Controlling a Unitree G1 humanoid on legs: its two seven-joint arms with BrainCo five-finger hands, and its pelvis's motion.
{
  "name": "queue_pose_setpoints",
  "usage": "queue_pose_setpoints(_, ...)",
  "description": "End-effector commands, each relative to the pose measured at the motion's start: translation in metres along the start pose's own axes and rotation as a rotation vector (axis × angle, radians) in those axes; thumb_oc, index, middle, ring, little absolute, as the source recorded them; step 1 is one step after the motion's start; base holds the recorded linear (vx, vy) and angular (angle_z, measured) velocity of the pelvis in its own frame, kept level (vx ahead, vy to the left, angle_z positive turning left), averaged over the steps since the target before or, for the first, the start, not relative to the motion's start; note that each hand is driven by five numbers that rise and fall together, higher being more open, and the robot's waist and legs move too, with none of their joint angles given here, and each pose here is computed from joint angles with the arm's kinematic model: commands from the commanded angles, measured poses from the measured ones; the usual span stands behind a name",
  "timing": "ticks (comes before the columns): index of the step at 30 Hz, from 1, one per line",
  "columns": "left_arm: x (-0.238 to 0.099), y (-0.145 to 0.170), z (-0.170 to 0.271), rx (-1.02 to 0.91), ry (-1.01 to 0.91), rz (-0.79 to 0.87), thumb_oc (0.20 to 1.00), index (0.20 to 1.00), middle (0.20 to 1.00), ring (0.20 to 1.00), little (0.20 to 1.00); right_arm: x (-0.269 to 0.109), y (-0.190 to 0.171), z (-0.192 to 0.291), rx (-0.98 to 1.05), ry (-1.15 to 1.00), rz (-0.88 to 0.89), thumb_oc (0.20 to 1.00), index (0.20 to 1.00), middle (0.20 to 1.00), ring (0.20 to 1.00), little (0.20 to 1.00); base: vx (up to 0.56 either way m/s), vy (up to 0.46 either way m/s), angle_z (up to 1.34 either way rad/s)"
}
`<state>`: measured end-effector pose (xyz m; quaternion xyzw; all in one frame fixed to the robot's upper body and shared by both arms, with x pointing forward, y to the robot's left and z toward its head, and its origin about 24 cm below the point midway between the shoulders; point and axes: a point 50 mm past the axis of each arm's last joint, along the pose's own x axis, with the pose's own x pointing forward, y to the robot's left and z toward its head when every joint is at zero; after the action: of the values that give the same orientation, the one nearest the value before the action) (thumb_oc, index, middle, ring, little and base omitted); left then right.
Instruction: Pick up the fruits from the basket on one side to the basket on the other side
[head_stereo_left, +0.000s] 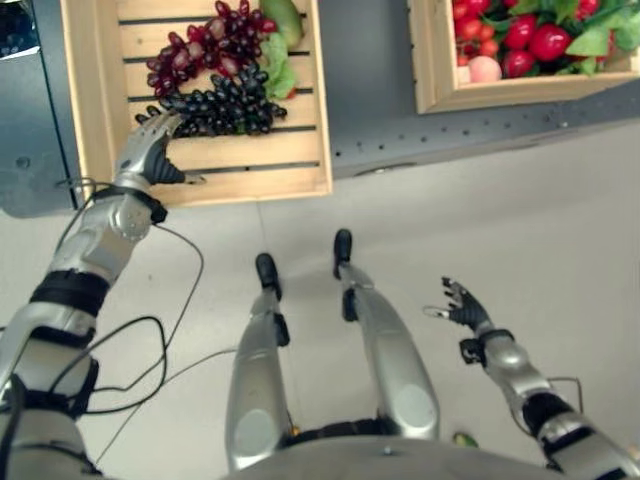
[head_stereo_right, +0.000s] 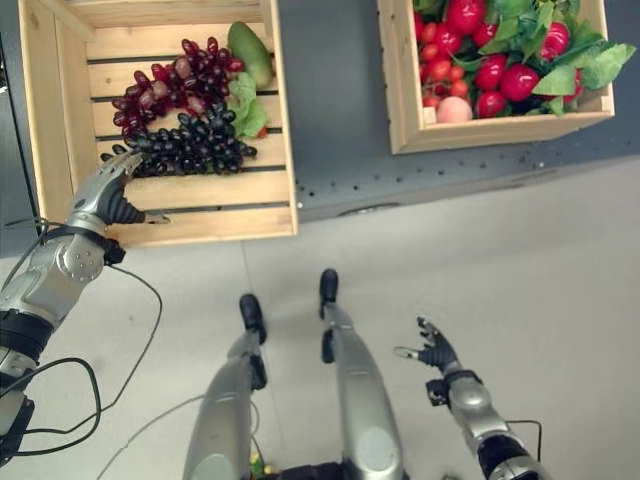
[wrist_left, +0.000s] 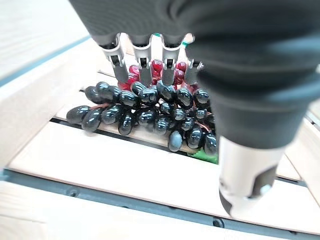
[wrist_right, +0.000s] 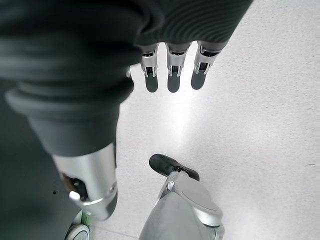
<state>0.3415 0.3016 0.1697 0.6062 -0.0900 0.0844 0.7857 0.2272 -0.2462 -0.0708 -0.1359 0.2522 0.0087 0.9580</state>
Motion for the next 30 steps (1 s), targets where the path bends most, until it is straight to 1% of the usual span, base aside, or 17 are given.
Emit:
queue_pose_setpoints(1,0.001,0.026,-0.004,-0.030,0.010,0.136,1.000,1.000,1.000,1.000,1.000,-0.014,-0.011,-0.018,-0.004,0.027,-0.031,1.000,1.000,1.000,1.000,1.000,-0.02,-0.018,0.03)
queue_pose_setpoints(12,0.006,0.014,0.006,-0.042,-0.004,0.129,1.000,1.000,1.000,1.000,1.000,-0.016,-0.012,-0.021,-0.022,0.038,-0.030,1.000,1.000,1.000,1.000,1.000,0.00,-0.009,0.01)
queue_pose_setpoints(17,0.014,0.019,0.016,-0.051,-0.031,0.161,1.000,1.000,1.000,1.000,1.000,-0.015,-0.009,-0.021,-0.023,0.039,-0.030,1.000,1.000,1.000,1.000,1.000,0.01,-0.014,0.05)
queue_pose_setpoints(18,0.016,0.022,0.024,-0.054,-0.070,0.181,1.000,1.000,1.000,1.000,1.000,-0.014,-0.007,-0.020,-0.023,0.037,-0.029,1.000,1.000,1.000,1.000,1.000,0.00,0.000,0.00)
queue_pose_setpoints(23,0.016,0.025,0.029,-0.061,-0.094,0.205,1.000,1.000,1.000,1.000,1.000,-0.014,-0.007,-0.022,-0.028,0.044,-0.032,1.000,1.000,1.000,1.000,1.000,0.00,0.000,0.00)
queue_pose_setpoints(28,0.020,0.033,0.036,-0.053,-0.120,0.224,1.000,1.000,1.000,1.000,1.000,-0.015,-0.006,-0.023,-0.037,0.049,-0.021,1.000,1.000,1.000,1.000,1.000,0.00,0.004,0.01)
queue_pose_setpoints(30,0.026,0.041,0.044,-0.044,-0.144,0.246,1.000,1.000,1.000,1.000,1.000,-0.015,-0.006,-0.027,-0.047,0.070,-0.017,1.000,1.000,1.000,1.000,1.000,-0.01,0.012,0.04)
